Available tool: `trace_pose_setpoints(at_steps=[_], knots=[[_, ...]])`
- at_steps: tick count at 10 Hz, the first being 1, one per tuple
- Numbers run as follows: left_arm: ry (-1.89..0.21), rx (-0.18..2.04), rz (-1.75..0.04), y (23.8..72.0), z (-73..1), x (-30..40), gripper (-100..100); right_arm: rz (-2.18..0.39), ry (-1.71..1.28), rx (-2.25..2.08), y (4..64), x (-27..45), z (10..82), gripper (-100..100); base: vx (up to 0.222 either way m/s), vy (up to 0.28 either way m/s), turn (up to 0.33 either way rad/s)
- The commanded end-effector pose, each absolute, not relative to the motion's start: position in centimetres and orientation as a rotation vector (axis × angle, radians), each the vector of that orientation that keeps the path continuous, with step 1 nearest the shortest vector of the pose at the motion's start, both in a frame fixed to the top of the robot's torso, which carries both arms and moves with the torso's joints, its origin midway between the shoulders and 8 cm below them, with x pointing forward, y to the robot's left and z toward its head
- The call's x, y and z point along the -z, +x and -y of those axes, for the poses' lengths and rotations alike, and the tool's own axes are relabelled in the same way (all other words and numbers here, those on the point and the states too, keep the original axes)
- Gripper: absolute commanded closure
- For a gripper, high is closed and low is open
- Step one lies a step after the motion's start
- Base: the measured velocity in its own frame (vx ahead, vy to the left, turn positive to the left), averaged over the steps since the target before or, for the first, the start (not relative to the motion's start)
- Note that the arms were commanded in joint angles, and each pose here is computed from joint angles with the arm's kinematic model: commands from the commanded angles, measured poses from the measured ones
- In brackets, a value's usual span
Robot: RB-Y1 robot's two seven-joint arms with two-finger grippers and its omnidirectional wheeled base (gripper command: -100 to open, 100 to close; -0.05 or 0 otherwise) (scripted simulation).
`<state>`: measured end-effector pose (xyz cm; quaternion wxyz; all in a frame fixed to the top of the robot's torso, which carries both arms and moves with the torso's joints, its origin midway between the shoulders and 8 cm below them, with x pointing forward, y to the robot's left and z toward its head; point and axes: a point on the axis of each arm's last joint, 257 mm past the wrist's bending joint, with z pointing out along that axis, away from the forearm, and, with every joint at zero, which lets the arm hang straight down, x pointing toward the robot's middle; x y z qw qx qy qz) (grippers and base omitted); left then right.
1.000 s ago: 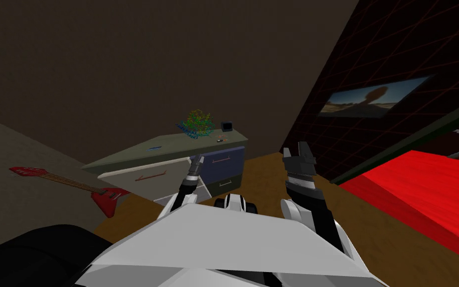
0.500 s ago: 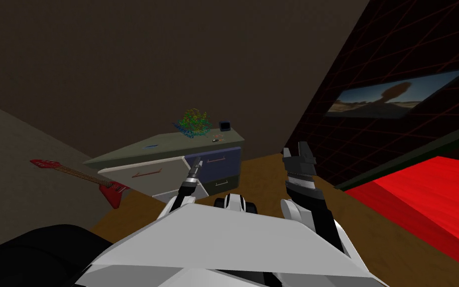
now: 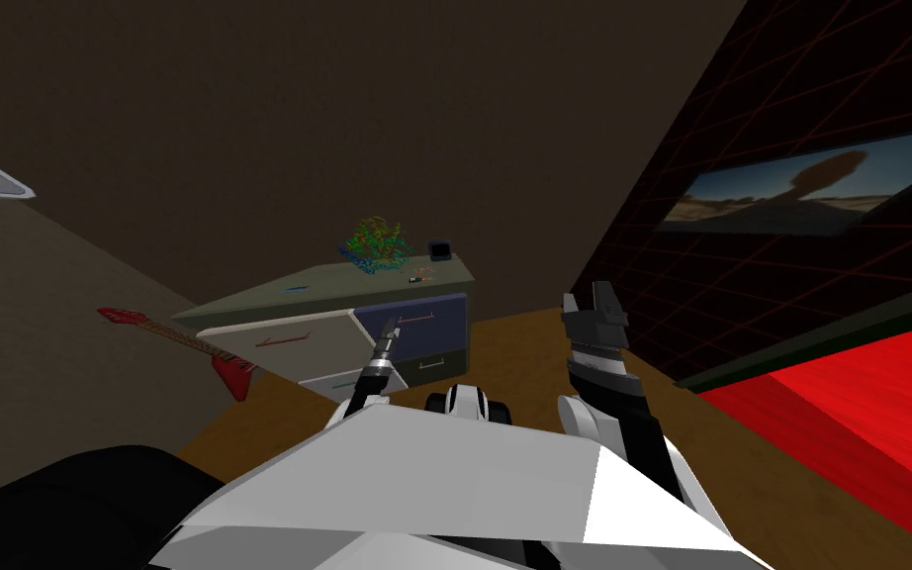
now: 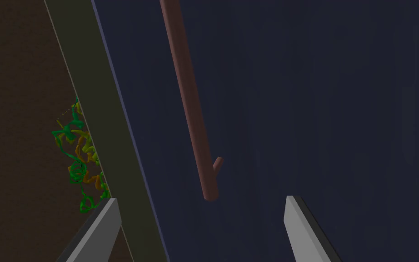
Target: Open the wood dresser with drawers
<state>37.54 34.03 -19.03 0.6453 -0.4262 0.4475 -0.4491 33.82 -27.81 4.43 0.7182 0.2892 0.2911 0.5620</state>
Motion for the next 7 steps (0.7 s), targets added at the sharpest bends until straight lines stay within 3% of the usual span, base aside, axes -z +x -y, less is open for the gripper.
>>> trace_pose_setpoints(at_steps=[1,5,7], knots=[[-1.046,1.013,-0.982,37.3,-34.3,20.4,-100,-0.644,0.640,-1.243,33.8,-4.4,27.8,0,0.009,-0.056,0.034],[-1.098,1.015,-0.944,37.1,-34.2,21.0,-100,-0.644,0.640,-1.243,33.8,-4.4,27.8,0,0.003,-0.026,0.013],[-1.102,1.009,-0.940,36.8,-34.5,20.2,-100,-0.644,0.640,-1.243,33.8,-4.4,27.8,0,0.079,0.005,-0.032]])
